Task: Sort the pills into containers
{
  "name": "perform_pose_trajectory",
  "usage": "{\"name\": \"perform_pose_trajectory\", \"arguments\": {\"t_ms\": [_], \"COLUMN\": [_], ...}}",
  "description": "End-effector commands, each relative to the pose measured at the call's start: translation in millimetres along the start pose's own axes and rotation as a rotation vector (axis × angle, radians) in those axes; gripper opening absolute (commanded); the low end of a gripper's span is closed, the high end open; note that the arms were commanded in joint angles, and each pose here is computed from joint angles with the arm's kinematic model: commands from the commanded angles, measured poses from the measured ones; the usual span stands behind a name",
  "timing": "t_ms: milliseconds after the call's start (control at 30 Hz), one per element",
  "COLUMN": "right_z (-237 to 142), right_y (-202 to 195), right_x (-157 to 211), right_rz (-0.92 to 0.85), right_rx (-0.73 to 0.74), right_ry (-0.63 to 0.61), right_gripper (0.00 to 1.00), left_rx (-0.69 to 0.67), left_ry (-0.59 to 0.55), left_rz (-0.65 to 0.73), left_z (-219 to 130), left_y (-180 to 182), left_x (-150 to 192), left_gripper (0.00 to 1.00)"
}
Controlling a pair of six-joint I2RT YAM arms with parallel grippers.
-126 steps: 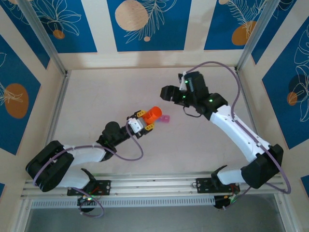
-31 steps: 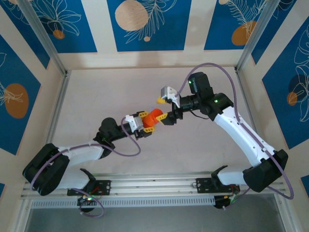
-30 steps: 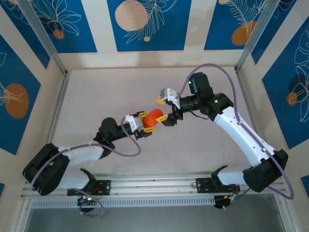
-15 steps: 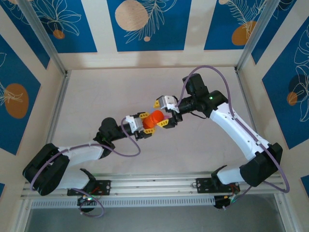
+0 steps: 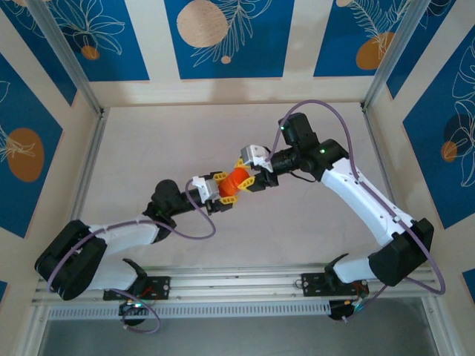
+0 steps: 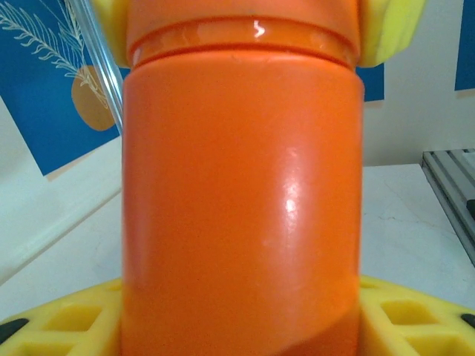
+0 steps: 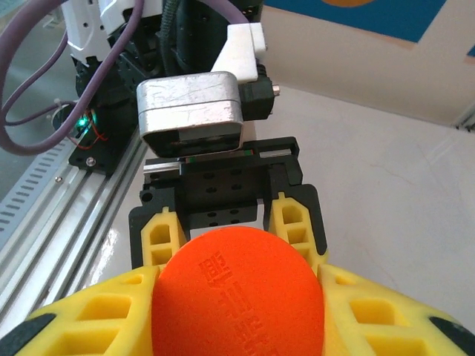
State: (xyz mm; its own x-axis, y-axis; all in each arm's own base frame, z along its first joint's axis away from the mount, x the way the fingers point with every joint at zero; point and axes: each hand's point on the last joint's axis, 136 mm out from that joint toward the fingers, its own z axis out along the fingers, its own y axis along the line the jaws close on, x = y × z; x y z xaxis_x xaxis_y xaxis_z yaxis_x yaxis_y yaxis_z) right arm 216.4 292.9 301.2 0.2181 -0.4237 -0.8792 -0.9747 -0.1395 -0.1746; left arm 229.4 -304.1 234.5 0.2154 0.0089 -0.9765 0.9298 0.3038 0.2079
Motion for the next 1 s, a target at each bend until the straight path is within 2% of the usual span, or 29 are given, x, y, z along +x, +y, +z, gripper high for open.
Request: {"name": "perform_pose_trajectory", "arguments": {"t_ms": [0, 133, 333, 500, 533, 700, 800, 867, 967], "right_z": [17, 32, 41, 30, 30, 24, 14, 10, 9], "right_y": [-13, -22, -29, -37, -35, -13, 5, 20, 24], "right_x": [17, 38, 66, 70, 66, 42, 28, 21, 18], "right_rz": [0.235, 0.446, 0.687, 0.766, 0.75, 0.557, 0.412, 0.299, 0.191], "right_rx": [0.041, 0.12, 0.246, 0.366, 0.355, 0.247, 0.169, 0.113, 0.113], "right_ry": [0.07, 0.162, 0.252, 0.224, 0.203, 0.132, 0.114, 0.088, 0.073], "right_gripper": [0.15, 0.13, 0.01, 0.02, 0.07, 0.52, 0.62, 0.65, 0.68], "left_rx": [-0.053, -0.092, -0.167, -0.192, -0.191, -0.159, -0.132, -0.113, -0.086], "left_ry": [-0.059, -0.049, -0.039, -0.035, -0.037, -0.043, -0.042, -0.043, -0.056], "left_rz": [0.076, 0.102, 0.13, 0.127, 0.125, 0.102, 0.093, 0.087, 0.078], "left_z": [0, -1, -5, -8, -8, -7, -7, -6, -5], "left_y": [11, 18, 29, 32, 31, 26, 21, 17, 13], "left_x": [-23, -26, -27, -25, -25, -23, -22, -22, -24], "left_gripper": [0.0, 0.0, 0.0, 0.0, 0.0, 0.0, 0.0, 0.0, 0.0]}}
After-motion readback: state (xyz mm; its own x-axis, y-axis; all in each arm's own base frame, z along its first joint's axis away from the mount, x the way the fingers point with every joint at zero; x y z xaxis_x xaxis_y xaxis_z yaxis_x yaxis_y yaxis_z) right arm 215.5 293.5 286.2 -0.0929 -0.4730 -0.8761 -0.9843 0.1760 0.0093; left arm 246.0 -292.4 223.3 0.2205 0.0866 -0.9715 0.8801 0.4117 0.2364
